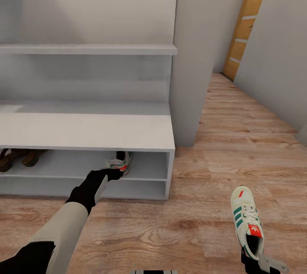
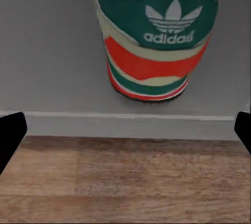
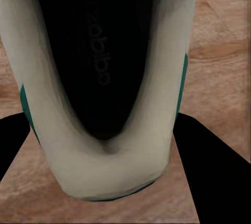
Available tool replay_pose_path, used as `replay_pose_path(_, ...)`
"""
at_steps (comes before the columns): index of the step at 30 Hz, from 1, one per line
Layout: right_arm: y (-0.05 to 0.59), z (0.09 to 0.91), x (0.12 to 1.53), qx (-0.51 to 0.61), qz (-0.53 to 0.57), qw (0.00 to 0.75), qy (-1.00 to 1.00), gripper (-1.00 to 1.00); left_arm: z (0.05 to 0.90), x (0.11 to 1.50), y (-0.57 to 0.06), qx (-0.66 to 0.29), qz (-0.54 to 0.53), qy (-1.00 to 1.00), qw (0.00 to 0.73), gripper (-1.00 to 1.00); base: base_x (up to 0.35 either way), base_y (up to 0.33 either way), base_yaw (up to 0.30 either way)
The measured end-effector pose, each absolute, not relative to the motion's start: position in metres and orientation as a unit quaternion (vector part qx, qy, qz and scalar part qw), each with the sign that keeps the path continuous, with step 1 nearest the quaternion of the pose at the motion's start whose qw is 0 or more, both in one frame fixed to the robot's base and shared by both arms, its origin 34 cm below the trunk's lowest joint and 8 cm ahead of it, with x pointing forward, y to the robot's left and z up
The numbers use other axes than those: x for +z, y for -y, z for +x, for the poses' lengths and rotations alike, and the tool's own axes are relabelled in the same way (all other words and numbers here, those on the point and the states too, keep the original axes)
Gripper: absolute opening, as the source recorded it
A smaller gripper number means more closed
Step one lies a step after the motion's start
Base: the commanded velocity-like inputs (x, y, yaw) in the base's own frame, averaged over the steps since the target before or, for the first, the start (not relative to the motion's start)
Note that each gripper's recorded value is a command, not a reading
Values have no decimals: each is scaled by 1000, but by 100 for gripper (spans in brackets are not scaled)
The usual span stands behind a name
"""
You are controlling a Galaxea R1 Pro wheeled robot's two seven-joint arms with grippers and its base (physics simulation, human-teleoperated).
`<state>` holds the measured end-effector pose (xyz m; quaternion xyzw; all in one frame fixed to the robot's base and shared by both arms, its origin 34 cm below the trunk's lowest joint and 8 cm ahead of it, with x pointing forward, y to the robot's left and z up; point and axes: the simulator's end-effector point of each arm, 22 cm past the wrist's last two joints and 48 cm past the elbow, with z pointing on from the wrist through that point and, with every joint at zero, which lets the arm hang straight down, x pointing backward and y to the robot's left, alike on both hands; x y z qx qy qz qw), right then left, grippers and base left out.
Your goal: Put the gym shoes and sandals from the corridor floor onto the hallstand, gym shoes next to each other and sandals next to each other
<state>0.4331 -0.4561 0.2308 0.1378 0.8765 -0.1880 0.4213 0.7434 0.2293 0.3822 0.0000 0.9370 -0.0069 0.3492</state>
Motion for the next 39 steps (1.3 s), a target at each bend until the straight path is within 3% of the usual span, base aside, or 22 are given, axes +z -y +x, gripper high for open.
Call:
replay_pose_path(20, 456, 433, 230, -187, 137, 420, -877, -100, 732, 370, -261, 5, -12, -937, 348, 100, -313, 142, 0)
replay_pose_path(30, 456, 432, 230, -187, 137, 420, -877, -100, 674, 318, -305, 11, -28, -930, 367, 100, -262, 223, 0)
replay_pose_path(39, 455, 432, 230, -187, 137, 420, -877, -100, 590, 273, -327, -44, -19, -922, 383, 100, -168, 264, 0)
